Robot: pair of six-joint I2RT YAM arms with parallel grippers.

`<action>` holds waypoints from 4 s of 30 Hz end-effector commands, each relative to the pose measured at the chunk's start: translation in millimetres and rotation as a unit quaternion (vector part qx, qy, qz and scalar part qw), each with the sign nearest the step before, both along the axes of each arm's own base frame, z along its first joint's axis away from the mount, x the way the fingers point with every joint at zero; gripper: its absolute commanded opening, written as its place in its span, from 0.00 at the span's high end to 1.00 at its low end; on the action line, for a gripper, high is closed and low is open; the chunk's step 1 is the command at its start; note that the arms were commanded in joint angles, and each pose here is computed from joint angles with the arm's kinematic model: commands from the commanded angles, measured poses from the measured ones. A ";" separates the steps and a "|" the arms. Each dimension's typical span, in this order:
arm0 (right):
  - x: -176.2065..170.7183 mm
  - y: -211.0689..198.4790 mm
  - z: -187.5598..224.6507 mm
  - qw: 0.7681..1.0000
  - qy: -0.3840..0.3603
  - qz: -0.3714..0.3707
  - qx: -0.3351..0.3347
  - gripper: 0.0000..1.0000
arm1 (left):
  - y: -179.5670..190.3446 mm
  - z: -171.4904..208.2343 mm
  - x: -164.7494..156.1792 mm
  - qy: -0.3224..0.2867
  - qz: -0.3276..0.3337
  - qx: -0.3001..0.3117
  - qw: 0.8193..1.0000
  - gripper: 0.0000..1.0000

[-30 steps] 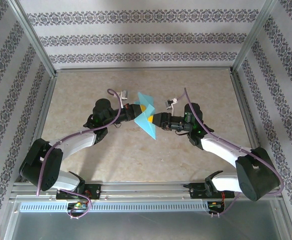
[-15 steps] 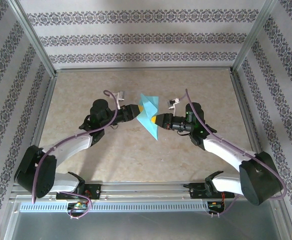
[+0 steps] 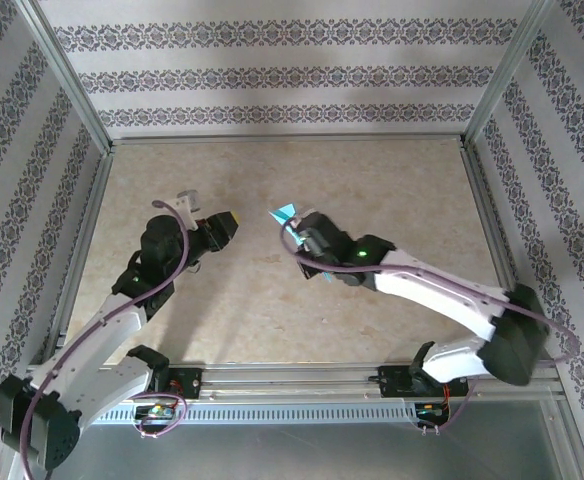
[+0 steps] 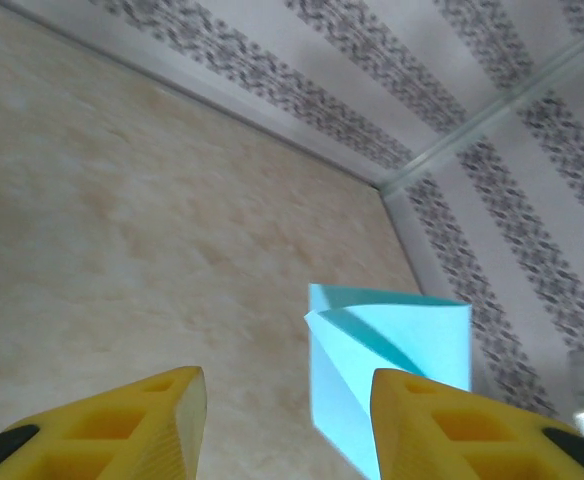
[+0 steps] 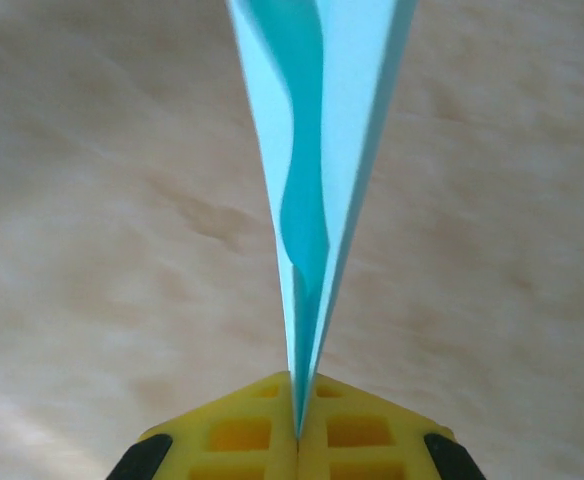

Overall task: Fold a paper plane with a square sheet of paper (fold left side to right side)
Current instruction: Turn over the paper at the center of the table, then fold the wing for the fifth time at the center of the table.

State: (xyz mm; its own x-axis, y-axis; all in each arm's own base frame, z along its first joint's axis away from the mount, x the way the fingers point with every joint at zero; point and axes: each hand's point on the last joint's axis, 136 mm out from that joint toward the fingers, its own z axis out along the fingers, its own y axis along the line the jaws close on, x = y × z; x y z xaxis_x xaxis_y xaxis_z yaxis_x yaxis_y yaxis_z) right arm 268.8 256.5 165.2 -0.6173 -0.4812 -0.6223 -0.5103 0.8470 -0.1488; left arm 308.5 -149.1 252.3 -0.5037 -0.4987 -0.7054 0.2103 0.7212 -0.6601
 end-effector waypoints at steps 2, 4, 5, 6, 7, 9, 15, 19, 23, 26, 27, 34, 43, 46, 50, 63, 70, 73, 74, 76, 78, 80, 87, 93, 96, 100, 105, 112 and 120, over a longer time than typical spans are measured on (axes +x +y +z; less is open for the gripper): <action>16.1 -56.4 -16.3 0.941 -0.076 -0.016 -0.329 0.97 | 35.6 -21.3 -6.3 0.023 0.074 0.062 0.995 0.52; 20.8 -49.6 -29.5 0.915 -0.087 0.002 -0.393 0.97 | 40.0 -21.7 -8.2 0.024 0.082 0.065 0.994 0.52; 23.6 -45.8 -37.1 0.903 -0.089 0.010 -0.420 0.97 | 41.4 -22.4 -9.1 0.025 0.084 0.067 0.994 0.52; 24.8 -41.9 -44.6 0.895 -0.087 0.020 -0.437 0.97 | 42.1 -22.2 -9.5 0.024 0.085 0.067 0.994 0.52; 25.8 -38.2 -54.6 0.887 -0.081 0.030 -0.453 0.97 | 41.6 -22.9 -10.0 0.025 0.084 0.068 0.994 0.52; 25.9 -31.8 -70.7 0.878 -0.070 0.045 -0.471 0.97 | 41.4 -23.0 -9.8 0.025 0.083 0.069 0.994 0.52; 9.1 -13.1 -110.0 0.883 -0.003 0.093 -0.460 0.84 | 38.8 -25.8 -7.5 0.029 0.077 0.071 0.994 0.51; -11.0 -2.6 -122.8 0.907 0.063 0.110 -0.402 0.63 | 32.5 -28.1 -5.2 0.034 0.063 0.066 0.995 0.51; -26.3 7.6 -122.6 0.935 0.120 0.107 -0.315 0.49 | 22.9 -30.5 -1.9 0.040 0.042 0.059 0.997 0.50; -31.5 10.5 -116.6 0.951 0.151 0.094 -0.252 0.41 | 15.1 -32.3 1.2 0.046 0.026 0.052 0.997 0.49; -32.3 10.9 -113.7 0.955 0.158 0.089 -0.233 0.39 | 12.9 -33.4 2.1 0.049 0.021 0.049 0.997 0.48; -24.8 3.7 -78.9 0.982 0.167 0.043 -0.079 0.27 | -9.1 -55.9 10.0 0.091 -0.018 0.018 0.995 0.46; 6.5 -30.9 -33.2 0.975 0.135 -0.064 0.165 0.22 | -53.6 -101.7 11.5 0.172 -0.076 -0.030 0.982 0.45; 15.2 -45.0 -21.7 0.956 0.120 -0.096 0.249 0.21 | -69.9 -114.3 10.0 0.189 -0.089 -0.037 0.977 0.44; 21.4 -66.1 -15.5 0.931 0.107 -0.134 0.321 0.13 | -91.3 -127.8 11.2 0.209 -0.102 -0.048 0.971 0.44; 19.5 -116.9 -15.3 0.871 0.092 -0.217 0.432 0.02 | -142.8 -164.5 25.2 0.250 -0.108 -0.077 0.959 0.50; 14.4 -127.9 -17.5 0.852 0.104 -0.223 0.461 0.02 | -136.0 -176.8 30.9 0.255 -0.091 -0.043 0.962 0.83; 13.2 -126.7 -18.3 0.851 0.112 -0.212 0.468 0.02 | -131.1 -176.9 29.1 0.251 -0.094 -0.039 0.963 0.96; 13.5 -125.9 -17.8 0.851 0.115 -0.207 0.469 0.03 | -129.3 -175.2 28.1 0.246 -0.097 -0.038 0.964 1.00; 13.0 -121.3 -16.9 0.853 0.122 -0.190 0.470 0.04 | -126.3 -167.5 27.0 0.232 -0.108 -0.036 0.966 1.00; 13.1 -116.4 -17.3 0.854 0.133 -0.175 0.472 0.06 | -123.5 -156.8 24.9 0.214 -0.126 -0.031 0.968 1.00; 13.4 -110.8 -16.1 0.853 0.142 -0.157 0.476 0.07 | -120.8 -144.9 22.9 0.194 -0.144 -0.025 0.970 1.00; 18.1 -98.4 -10.2 0.851 0.150 -0.113 0.491 0.02 | -110.1 -106.5 1.3 0.125 -0.227 -0.030 0.965 1.00; 21.4 -90.8 -2.5 0.843 0.142 -0.081 0.512 0.02 | -90.2 -69.7 -12.9 0.063 -0.272 -0.066 0.958 1.00; 16.1 -76.1 0.7 0.839 0.161 -0.039 0.518 0.02 | -85.0 -52.6 -19.3 0.032 -0.296 -0.073 0.952 1.00; 5.9 -55.2 0.4 0.837 0.190 0.016 0.514 0.02 | -86.2 -32.6 -29.1 0.003 -0.343 -0.090 0.935 1.00; -7.2 -33.0 3.4 0.831 0.213 0.085 0.506 0.03 | -91.0 -13.6 -37.0 -0.020 -0.390 -0.108 0.914 1.00; -19.5 -8.1 5.4 0.817 0.244 0.147 0.502 0.08 | -92.8 -11.2 -35.3 -0.021 -0.398 -0.109 0.911 1.00; -27.4 11.2 20.7 0.806 0.257 0.184 0.501 0.16 | -91.4 -29.6 -28.4 0.016 -0.380 -0.097 0.920 1.00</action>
State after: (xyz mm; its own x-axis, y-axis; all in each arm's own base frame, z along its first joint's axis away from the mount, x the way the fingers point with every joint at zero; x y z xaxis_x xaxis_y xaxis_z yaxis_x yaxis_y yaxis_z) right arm 242.7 259.6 165.6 -0.8882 -0.0782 -0.4528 -0.4569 0.2550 0.8522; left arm 272.7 -243.4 216.4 -0.8012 -0.1081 -0.5886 0.5564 0.2276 -0.7992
